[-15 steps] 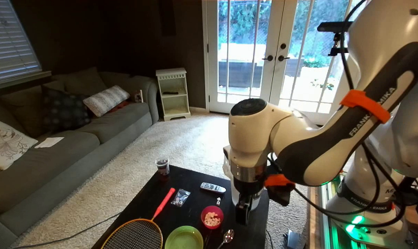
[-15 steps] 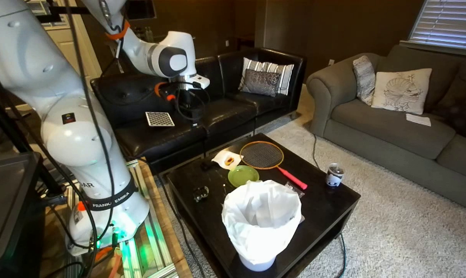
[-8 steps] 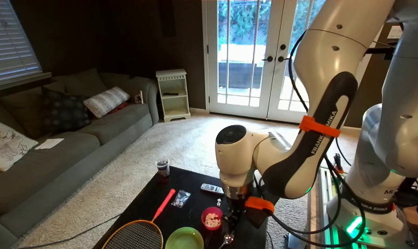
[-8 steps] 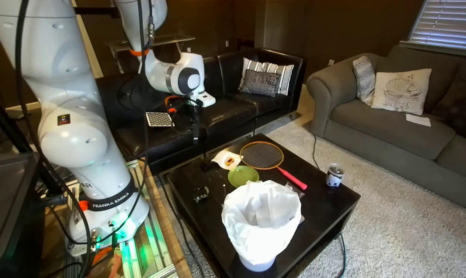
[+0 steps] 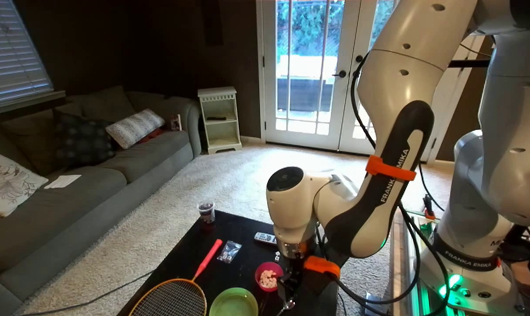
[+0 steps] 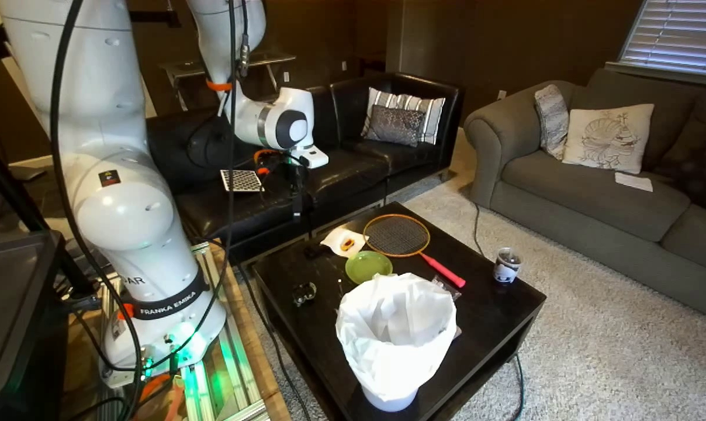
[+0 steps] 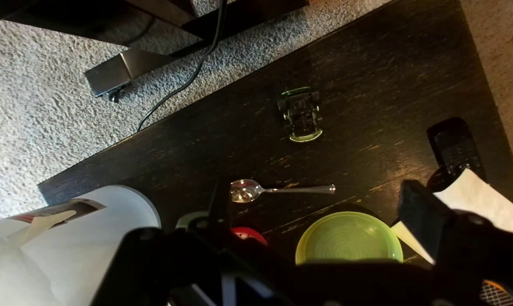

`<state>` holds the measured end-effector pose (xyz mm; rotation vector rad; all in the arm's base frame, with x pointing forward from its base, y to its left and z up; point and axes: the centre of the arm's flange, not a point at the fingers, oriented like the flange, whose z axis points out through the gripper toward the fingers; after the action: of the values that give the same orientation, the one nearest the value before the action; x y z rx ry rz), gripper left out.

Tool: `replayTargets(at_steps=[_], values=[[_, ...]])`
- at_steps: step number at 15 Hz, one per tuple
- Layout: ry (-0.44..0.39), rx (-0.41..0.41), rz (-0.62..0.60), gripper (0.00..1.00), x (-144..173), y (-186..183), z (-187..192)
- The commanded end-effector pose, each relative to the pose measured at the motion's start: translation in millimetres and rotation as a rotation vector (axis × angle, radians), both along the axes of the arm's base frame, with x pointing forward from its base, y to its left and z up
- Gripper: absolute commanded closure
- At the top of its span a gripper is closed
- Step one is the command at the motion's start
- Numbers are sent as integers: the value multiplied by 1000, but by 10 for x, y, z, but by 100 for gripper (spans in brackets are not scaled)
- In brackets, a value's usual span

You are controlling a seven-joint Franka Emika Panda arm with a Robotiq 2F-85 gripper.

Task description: Flip the toy car

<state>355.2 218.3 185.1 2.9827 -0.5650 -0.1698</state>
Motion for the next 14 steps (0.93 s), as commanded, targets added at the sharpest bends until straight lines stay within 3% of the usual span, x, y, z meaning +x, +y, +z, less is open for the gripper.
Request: replayTargets(at_steps=[1,9,14], values=[[8,20,-100,0,95,-79,-453],[-2,163,-341,0,71,-300,-1495],[66,218,-445,0,120,-292,-1967]])
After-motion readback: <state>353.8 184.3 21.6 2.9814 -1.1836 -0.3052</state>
